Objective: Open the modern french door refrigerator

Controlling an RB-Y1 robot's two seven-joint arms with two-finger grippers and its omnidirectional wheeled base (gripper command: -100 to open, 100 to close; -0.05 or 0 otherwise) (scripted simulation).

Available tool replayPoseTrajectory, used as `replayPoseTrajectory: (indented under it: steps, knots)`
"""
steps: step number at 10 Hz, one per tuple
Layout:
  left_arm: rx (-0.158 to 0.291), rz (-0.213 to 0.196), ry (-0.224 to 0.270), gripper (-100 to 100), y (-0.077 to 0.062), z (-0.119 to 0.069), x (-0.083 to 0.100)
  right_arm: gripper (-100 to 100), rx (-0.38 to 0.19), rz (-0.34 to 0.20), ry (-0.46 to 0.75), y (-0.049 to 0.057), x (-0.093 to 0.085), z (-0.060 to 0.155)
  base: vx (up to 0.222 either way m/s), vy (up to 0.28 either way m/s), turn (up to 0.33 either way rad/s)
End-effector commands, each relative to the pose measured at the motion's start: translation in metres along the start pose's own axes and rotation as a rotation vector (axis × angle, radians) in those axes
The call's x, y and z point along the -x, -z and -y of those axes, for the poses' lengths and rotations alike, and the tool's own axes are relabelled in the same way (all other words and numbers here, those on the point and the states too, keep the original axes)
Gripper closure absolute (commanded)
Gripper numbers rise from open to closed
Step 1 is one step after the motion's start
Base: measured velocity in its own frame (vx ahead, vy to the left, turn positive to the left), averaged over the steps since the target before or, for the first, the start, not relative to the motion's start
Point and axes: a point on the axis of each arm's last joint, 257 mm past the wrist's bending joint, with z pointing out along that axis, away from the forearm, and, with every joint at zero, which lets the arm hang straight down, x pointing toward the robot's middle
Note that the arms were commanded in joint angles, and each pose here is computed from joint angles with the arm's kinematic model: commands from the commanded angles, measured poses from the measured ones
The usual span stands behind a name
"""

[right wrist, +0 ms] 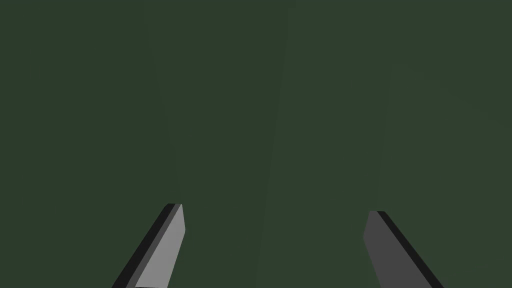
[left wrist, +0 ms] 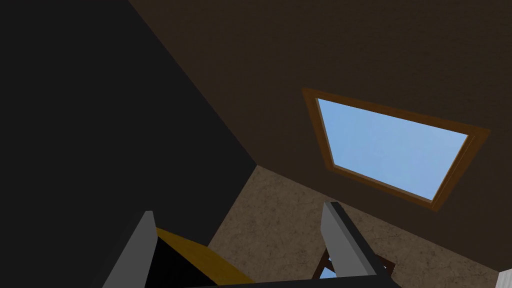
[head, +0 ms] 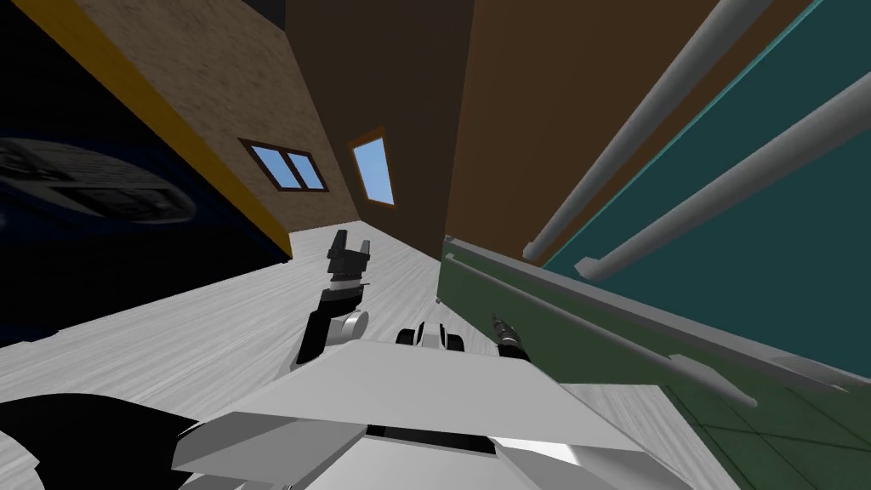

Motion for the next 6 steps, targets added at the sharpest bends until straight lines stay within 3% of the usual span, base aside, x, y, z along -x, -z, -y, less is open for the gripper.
replayPoseTrajectory:
  steps: [1, 2, 3, 4, 6]
  knots:
    - [0.0, 0.0, 0.0, 0, 0.0, 0.0, 0.0, -100, -0.096, -0.014, 0.093, 0.003, -0.012, 0.033, 0.043, 0.031, 0.274]
    - [0.0, 0.0, 0.0, 0, 0.0, 0.0, 0.0, -100, -0.132, -0.008, 0.107, 0.004, -0.01, 0.042, 0.05, 0.024, 0.153]
    - [0.0, 0.0, 0.0, 0, 0.0, 0.0, 0.0, -100, -0.133, -0.001, 0.126, 0.004, -0.007, 0.043, 0.027, 0.011, -0.013]
    - [0.0, 0.0, 0.0, 0, 0.0, 0.0, 0.0, -100, -0.202, -0.018, 0.174, 0.007, -0.017, 0.067, 0.047, 0.036, 0.271]
    - [0.0, 0.0, 0.0, 0, 0.0, 0.0, 0.0, -100, -0.226, -0.002, 0.221, 0.008, -0.012, 0.073, 0.033, 0.022, 0.062]
